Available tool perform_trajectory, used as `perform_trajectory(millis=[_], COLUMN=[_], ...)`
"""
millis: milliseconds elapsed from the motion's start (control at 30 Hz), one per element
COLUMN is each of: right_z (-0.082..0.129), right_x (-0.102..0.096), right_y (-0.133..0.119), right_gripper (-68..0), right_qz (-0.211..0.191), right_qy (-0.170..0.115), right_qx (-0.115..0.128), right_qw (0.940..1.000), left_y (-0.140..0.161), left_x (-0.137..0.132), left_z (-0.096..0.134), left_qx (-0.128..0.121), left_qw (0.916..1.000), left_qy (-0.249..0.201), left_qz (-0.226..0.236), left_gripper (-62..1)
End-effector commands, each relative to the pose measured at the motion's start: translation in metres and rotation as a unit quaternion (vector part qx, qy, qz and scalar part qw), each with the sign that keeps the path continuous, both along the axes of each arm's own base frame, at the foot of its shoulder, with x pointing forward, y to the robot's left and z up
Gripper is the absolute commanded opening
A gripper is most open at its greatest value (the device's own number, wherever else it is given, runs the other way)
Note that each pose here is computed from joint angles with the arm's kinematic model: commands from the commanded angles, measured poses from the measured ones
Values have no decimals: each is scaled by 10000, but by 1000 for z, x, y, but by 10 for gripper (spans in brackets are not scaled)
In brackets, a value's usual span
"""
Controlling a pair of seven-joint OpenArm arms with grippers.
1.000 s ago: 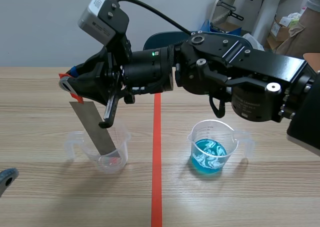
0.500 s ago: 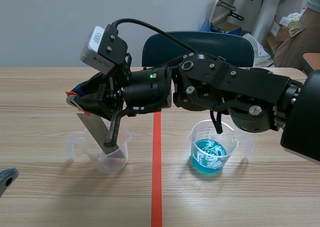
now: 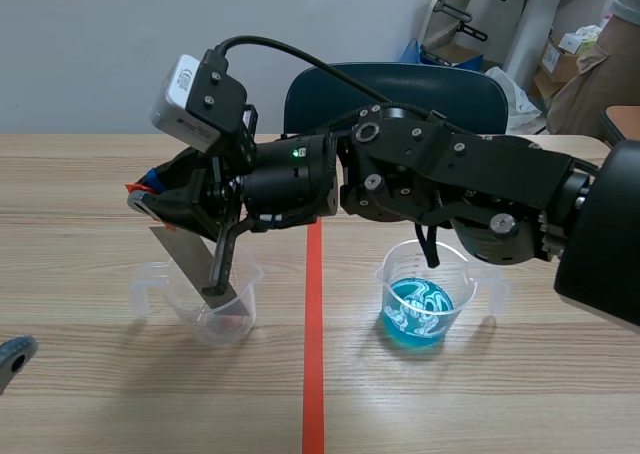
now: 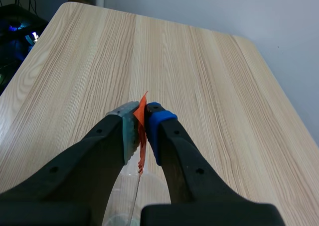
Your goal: Do the redox reaction experiment
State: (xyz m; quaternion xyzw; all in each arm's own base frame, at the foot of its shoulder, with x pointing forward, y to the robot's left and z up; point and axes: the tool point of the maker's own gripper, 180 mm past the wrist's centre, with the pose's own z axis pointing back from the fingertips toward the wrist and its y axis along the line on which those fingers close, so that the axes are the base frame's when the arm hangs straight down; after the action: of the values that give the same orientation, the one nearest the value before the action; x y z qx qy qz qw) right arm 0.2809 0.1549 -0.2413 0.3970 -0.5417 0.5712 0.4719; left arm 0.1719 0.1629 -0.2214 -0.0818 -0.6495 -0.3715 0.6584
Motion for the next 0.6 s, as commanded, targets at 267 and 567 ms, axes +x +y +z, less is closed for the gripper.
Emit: perform_trajectory(millis=[267,567], right_z=[16,19], right_x=[3,-7], right_y=[3,13], right_gripper=[-438,4], right_qz=[64,286], right_qy=[-109,-8], right_qx=[189,188], right_qw=[9997,9994], left_y=[-1,-1], left_x=[1,1], left_z=[6,6], left_qx=[-79,-79], left_qw=[9999,9999], left_qy=[-106,-106], left_qz=[26,26], left_gripper=[14,14])
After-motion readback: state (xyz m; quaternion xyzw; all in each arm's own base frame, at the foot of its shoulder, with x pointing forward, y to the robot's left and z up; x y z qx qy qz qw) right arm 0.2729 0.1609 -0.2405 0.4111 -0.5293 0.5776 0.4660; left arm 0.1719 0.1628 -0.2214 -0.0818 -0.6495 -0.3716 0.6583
